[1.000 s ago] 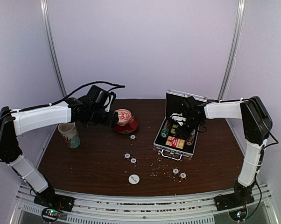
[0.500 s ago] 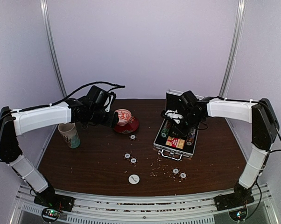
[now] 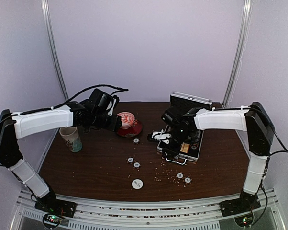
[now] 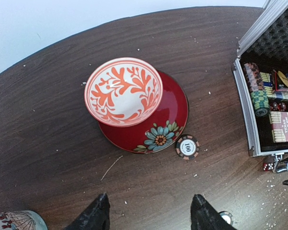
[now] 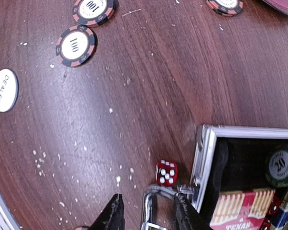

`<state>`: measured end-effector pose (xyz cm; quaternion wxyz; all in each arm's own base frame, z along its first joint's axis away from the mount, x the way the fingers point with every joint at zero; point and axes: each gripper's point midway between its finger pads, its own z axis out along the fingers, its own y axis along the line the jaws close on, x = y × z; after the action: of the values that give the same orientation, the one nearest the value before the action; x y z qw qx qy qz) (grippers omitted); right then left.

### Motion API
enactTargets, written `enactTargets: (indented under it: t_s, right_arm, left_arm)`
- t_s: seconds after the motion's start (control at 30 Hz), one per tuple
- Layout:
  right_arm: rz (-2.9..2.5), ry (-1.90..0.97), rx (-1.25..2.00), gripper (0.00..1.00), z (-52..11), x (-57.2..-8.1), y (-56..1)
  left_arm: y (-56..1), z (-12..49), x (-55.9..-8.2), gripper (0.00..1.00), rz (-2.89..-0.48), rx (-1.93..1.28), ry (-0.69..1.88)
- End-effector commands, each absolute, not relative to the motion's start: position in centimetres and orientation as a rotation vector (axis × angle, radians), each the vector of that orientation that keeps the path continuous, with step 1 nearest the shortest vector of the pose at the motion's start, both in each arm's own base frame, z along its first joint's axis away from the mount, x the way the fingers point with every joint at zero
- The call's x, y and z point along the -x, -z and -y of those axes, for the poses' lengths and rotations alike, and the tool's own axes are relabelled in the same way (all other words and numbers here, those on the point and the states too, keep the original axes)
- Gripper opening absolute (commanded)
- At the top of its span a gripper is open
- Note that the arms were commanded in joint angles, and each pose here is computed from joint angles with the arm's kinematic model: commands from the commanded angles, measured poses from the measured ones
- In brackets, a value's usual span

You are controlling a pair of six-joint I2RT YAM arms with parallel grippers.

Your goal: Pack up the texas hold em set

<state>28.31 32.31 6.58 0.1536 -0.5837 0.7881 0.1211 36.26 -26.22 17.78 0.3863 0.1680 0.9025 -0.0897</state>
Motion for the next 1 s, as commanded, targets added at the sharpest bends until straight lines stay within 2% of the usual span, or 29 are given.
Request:
enactTargets:
  t_s: [0.0, 0.47, 0.97]
  right_arm:
    - [-2.240, -0.228, 1.717, 0.38, -33.3, -29.0, -6.0]
    - [-2.301, -0.019, 1.731, 0.40, -32.5, -30.1, -3.9]
    - [-2.296, -0.046, 1.911, 0.39, -33.4, -25.9, -2.7]
  left_arm:
    - [-17.5, 26.5, -36.6, 0.59, -2.287, -0.423, 0.255]
    - [-16.9, 26.7, -36.3, 0.59, -2.290, -0.437, 0.267]
    - [-16.5, 26.6, -36.2, 0.59, -2.296, -0.449, 0.267]
